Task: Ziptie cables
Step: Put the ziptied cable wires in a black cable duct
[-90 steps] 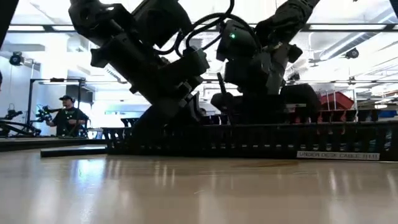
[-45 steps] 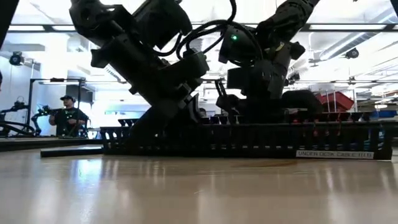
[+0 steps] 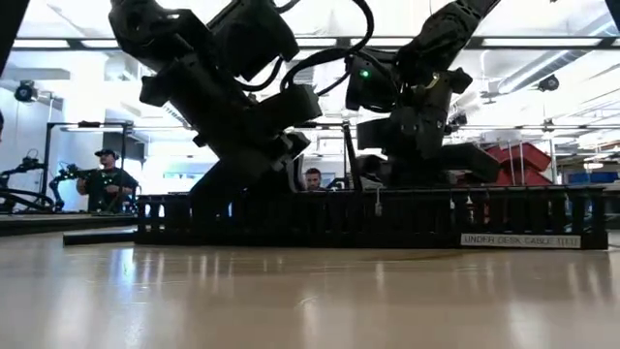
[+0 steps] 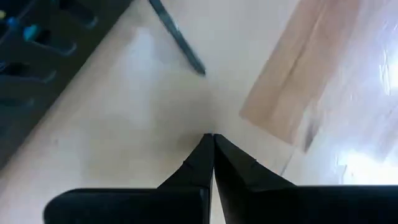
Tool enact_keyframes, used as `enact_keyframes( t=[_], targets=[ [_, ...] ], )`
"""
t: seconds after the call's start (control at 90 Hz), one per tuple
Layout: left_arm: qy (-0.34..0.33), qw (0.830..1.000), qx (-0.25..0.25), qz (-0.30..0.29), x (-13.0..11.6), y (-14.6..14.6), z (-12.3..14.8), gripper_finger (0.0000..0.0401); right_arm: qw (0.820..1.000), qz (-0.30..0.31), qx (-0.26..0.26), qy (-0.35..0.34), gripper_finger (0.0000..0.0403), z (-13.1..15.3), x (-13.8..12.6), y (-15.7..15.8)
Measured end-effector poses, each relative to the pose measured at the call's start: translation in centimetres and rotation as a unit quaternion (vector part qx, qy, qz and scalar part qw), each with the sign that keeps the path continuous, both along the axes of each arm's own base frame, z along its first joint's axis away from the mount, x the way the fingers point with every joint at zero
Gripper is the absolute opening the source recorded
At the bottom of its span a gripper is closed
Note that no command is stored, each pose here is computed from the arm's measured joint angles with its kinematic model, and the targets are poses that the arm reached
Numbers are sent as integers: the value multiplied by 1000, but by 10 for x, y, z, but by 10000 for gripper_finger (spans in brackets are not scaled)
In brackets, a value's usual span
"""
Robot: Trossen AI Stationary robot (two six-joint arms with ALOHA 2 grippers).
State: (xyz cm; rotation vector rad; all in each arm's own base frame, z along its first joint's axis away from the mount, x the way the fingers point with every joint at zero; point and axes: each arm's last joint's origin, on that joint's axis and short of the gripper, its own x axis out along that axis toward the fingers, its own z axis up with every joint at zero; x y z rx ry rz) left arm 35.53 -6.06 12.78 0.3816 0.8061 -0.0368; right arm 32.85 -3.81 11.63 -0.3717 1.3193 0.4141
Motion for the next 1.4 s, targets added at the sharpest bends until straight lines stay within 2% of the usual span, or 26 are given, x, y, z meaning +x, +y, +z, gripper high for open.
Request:
enact_keyframes(
  t=[0.211,0.411,0.678,0.811,1.033,1.4],
  targets=[
    [2,1000,-6,8,0,0,0,1,1000,-13,-5,20,0,1,-5,0],
    [1,1000,-7,12,0,1,0,1,998,8,57,-18,5,7,-1,6],
    [-2,1000,-8,16,0,1,0,1,991,36,58,-114,97,1,10,19],
    [-2,1000,-8,17,0,1,0,1,984,66,87,-141,119,0,12,27],
    [-4,1000,-10,17,0,1,0,1,974,76,90,-193,102,-7,12,31],
    [-2,1000,-16,11,0,0,-1,2,965,85,144,-200,53,-25,18,35]
  ],
)
